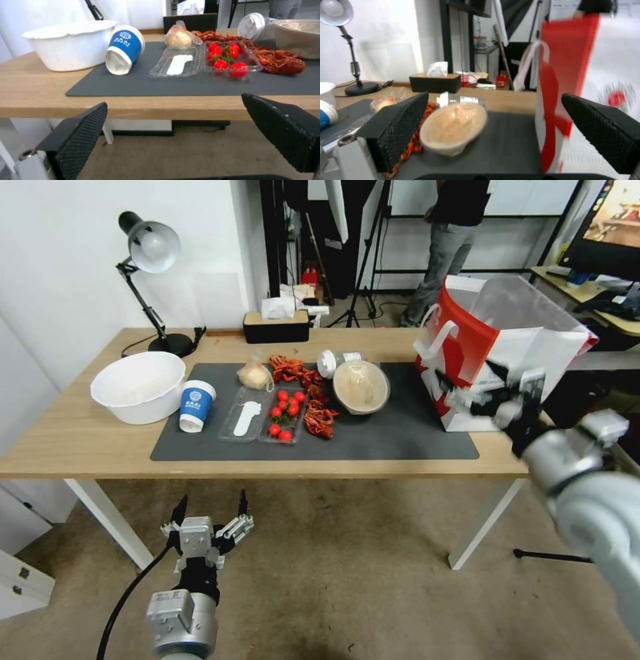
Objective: Pick up the trash from the table and place it into the takeout bag.
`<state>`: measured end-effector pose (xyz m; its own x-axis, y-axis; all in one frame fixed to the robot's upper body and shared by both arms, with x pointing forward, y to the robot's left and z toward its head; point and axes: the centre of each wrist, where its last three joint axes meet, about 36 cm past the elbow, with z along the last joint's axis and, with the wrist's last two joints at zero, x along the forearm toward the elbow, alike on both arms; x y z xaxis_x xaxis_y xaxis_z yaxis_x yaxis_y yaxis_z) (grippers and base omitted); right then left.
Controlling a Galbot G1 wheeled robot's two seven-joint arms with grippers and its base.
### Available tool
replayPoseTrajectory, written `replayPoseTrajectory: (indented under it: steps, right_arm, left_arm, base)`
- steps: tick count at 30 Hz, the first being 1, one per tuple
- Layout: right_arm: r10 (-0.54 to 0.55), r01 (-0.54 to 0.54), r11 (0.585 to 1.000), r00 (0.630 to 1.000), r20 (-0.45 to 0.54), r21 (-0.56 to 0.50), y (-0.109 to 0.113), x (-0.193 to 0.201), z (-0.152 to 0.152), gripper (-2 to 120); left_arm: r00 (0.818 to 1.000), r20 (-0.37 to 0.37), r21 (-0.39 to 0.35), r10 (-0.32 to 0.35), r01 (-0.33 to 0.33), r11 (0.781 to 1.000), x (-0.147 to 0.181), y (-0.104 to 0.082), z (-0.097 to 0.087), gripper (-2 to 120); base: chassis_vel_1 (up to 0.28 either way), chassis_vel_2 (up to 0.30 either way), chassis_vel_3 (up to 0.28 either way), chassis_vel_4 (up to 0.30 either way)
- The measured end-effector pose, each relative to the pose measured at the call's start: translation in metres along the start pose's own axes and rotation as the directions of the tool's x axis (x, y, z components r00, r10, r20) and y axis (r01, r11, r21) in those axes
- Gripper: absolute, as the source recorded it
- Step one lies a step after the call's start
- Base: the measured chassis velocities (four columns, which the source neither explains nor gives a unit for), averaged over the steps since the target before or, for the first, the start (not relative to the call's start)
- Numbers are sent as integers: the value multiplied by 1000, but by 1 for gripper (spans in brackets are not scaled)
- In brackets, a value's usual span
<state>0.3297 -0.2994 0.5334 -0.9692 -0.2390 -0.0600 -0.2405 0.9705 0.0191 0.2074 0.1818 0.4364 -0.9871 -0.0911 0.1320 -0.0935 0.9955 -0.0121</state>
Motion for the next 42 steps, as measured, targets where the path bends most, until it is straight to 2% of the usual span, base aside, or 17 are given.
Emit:
replayPoseTrajectory:
  steps: [2,5,8,9,17,31,42]
  right_arm:
    - [18,-18,1000,1000,4,-9,4,5,8,100]
    - [78,-78,997,997,9,-7,12,22,36,100]
    - [89,-89,996,996,3,-3,14,26,41,100]
    - [121,-121,993,993,-11,-5,22,41,57,100]
    - [140,-139,990,990,12,-23,37,69,86,100]
    - [133,-133,991,991,6,-29,45,73,95,100]
    - [83,-81,994,996,18,-74,63,29,81,100]
  left_arm:
    - [1000,0,1,1,-1,1000,0,0,0,100]
    - [1000,3,-1,3,-3,1000,1,0,0,100]
    - [1000,3,-2,4,-4,1000,1,1,1,100]
    - [1000,5,-3,5,-5,1000,2,1,1,100]
    - [1000,11,4,8,-8,1000,3,0,0,100]
    - [1000,21,9,7,-7,1000,6,1,0,100]
    - [999,31,4,6,-6,1000,9,0,-4,100]
  base:
    - [0,0,0,0]
    - [0,0,0,0]
    - [0,0,0,0]
    - [0,0,0,0]
    - [0,0,0,0]
    - [0,0,0,0]
    - [0,0,0,0]
